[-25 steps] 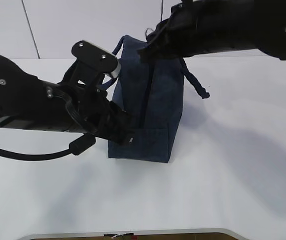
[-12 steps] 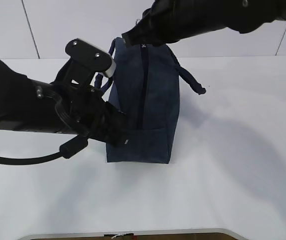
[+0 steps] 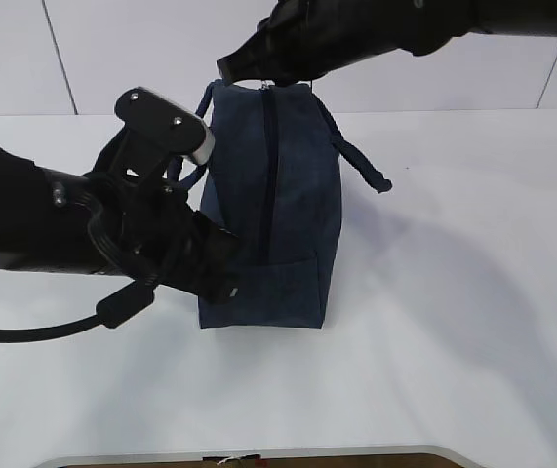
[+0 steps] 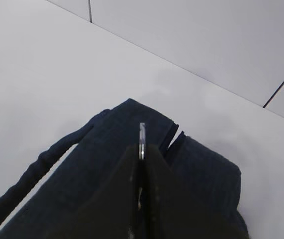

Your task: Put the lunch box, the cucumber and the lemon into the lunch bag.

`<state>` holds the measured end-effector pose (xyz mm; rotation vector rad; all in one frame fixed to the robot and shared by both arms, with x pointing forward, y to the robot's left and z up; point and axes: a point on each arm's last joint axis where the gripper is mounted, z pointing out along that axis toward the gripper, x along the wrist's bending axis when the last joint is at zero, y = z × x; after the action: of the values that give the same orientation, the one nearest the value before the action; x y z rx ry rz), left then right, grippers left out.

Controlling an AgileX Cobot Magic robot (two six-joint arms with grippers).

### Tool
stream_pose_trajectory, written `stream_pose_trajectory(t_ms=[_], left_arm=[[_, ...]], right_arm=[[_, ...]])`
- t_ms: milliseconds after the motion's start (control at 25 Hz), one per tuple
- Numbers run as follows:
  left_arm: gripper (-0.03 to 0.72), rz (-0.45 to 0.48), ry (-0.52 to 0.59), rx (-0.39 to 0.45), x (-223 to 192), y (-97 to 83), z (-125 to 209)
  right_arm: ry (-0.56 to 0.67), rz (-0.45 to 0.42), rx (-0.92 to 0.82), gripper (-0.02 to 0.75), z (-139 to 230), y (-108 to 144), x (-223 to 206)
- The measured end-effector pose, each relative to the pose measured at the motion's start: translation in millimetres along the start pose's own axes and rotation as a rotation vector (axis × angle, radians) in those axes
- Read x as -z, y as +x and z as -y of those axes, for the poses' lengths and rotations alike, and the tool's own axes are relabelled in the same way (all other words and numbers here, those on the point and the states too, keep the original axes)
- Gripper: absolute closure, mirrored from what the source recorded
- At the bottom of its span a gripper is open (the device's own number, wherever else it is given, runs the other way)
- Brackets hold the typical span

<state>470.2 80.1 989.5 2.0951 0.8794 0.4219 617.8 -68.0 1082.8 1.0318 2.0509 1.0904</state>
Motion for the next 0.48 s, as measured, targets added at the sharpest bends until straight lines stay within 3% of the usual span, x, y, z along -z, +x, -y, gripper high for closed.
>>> stream_pose_trajectory(t_ms=[480], left_arm=[[0.694,0.022,0.032,-0.003,0.9,-2.1,6.3]], right_arm=[[0.012,0.014,-0.006,0.733,-14.1,-0.8,-32.7]])
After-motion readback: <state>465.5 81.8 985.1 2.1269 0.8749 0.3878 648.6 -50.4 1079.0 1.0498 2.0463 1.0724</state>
